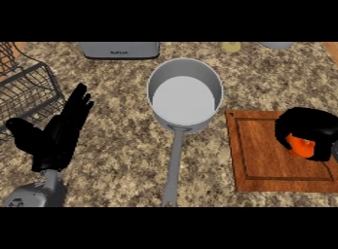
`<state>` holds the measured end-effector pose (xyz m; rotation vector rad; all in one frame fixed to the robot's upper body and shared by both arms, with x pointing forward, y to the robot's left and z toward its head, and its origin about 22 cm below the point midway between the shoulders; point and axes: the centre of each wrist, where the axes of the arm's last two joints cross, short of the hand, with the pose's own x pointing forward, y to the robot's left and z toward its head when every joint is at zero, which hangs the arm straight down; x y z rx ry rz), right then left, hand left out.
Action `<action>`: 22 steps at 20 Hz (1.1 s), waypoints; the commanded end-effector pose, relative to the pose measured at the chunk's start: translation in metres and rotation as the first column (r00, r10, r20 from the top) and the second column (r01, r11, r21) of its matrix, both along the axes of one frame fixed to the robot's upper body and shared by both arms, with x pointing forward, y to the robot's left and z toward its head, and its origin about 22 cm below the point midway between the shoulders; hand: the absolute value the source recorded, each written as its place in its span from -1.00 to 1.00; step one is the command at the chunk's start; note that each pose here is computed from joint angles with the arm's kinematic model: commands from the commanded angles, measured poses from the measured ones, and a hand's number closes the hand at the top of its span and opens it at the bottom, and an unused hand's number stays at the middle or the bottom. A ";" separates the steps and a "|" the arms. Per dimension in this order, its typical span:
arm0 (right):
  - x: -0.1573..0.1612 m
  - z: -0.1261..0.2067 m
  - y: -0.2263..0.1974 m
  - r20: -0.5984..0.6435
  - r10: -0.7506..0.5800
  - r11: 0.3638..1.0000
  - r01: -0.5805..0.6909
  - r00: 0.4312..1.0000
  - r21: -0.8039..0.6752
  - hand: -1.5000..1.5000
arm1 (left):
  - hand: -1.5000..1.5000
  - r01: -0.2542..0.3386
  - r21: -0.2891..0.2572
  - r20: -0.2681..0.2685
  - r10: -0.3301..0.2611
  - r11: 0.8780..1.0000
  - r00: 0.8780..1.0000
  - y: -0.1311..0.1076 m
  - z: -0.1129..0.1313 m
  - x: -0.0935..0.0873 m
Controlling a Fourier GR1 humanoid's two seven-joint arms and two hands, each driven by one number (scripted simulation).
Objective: Pick the squash from the cutting board and place it in the pot
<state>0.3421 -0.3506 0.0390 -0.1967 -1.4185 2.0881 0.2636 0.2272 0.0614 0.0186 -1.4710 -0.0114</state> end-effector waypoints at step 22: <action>-0.016 0.024 0.094 0.112 -0.967 0.252 0.779 0.230 0.574 1.00 | 0.00 -0.161 0.032 -0.072 0.163 0.986 0.984 0.039 -0.014 -0.019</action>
